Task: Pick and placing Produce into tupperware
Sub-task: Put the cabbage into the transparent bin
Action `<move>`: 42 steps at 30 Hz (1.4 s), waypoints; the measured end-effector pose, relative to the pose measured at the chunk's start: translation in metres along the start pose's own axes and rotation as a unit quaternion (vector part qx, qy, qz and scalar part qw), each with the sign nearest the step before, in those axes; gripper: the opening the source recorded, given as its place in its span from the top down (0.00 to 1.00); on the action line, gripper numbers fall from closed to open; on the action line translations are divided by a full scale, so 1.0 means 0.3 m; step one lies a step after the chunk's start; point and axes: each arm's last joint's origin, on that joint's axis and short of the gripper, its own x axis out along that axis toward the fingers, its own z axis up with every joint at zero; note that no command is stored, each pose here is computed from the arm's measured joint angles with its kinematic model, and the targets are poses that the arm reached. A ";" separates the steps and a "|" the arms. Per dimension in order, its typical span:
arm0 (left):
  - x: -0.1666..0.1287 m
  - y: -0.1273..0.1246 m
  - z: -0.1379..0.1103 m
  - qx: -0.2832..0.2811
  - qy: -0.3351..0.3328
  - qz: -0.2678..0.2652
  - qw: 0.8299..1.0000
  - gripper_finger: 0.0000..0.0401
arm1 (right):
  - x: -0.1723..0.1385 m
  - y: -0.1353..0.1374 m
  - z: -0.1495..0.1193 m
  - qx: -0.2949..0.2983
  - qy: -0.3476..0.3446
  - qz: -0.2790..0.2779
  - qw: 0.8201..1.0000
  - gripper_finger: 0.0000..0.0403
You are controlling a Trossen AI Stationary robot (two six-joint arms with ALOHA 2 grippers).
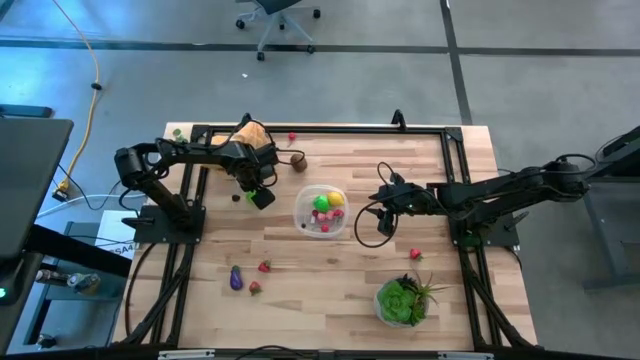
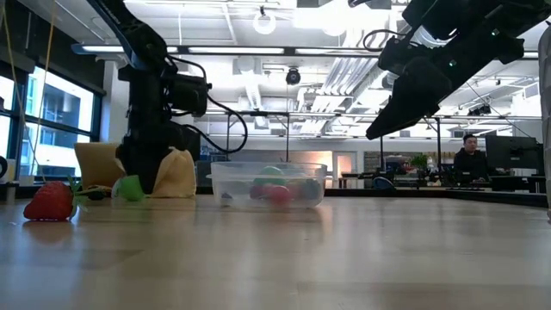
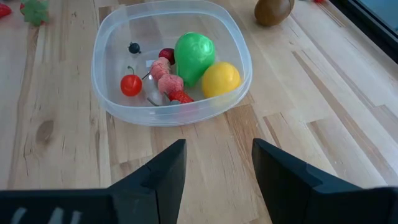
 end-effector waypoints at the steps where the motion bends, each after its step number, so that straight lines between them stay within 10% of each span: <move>1: 0.000 0.000 0.000 0.005 0.000 0.002 1.000 0.37 | 0.000 0.000 0.000 0.000 0.000 0.000 1.000 0.56; 24: 0.000 0.002 -0.012 0.176 0.020 -0.001 0.984 0.23 | 0.000 0.000 0.000 0.000 0.000 0.000 1.000 0.56; 42: 0.000 0.006 -0.016 0.182 0.027 0.018 0.983 0.23 | 0.000 0.000 0.000 0.000 0.000 0.000 1.000 0.56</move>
